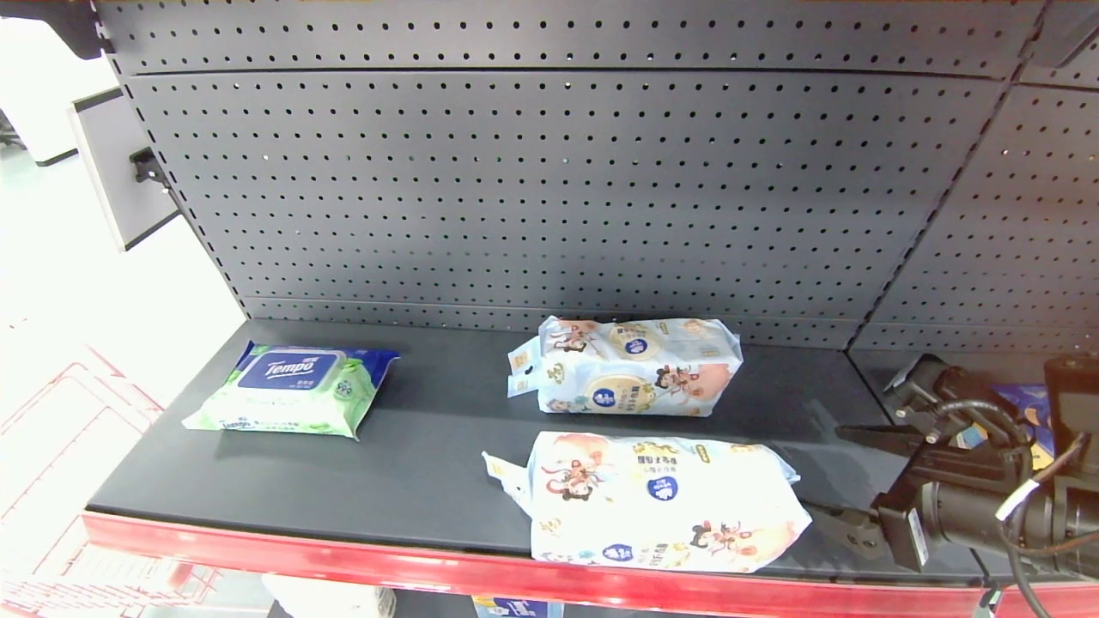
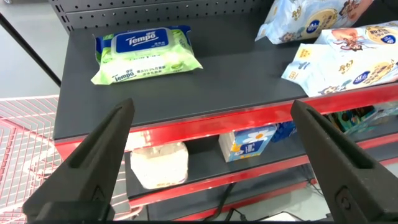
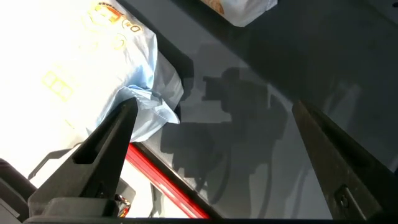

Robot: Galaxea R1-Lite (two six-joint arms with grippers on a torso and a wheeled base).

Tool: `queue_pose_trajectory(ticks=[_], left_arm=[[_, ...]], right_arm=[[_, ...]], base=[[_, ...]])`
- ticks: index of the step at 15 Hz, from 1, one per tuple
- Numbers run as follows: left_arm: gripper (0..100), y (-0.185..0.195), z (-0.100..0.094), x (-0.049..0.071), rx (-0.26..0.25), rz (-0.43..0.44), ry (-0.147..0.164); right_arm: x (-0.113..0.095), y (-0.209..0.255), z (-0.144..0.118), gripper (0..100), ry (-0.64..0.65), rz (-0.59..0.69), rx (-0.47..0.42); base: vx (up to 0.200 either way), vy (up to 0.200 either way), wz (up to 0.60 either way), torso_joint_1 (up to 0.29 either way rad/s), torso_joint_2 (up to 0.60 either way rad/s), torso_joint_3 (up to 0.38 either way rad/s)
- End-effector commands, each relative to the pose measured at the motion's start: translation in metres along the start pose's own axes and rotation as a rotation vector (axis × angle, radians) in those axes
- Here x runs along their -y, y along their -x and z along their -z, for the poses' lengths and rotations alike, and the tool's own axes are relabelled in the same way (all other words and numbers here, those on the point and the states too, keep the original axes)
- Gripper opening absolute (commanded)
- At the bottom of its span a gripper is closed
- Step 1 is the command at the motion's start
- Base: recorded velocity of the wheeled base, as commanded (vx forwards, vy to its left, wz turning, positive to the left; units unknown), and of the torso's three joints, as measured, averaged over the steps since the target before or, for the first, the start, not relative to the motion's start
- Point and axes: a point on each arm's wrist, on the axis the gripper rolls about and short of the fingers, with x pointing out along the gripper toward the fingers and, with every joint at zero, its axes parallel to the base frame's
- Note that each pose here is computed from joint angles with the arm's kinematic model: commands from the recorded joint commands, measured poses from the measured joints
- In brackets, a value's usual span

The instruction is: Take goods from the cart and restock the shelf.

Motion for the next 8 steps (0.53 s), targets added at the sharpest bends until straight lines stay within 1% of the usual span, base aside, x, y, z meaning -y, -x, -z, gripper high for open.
queue_pose_trajectory(ticks=[1, 6, 8], left_arm=[[100, -0.001, 0.000, 0.000, -0.003, 0.000, 0.000], [100, 0.000, 0.000, 0.000, 0.002, 0.000, 0.001], [100, 0.000, 0.000, 0.000, 0.000, 0.000, 0.001]], right_arm=[[0.000, -0.001, 0.000, 100, -0.002, 0.000, -0.002], [-0.001, 0.003, 0.006, 100, -0.009, 0.005, -0.009], [-0.002, 0.010, 0.008, 100, -0.010, 0.011, 0.004]], base=[[0.000, 0.000, 0.00, 0.000, 0.00, 0.000], [0.000, 0.000, 0.00, 0.000, 0.00, 0.000], [0.000, 0.000, 0.00, 0.000, 0.00, 0.000]])
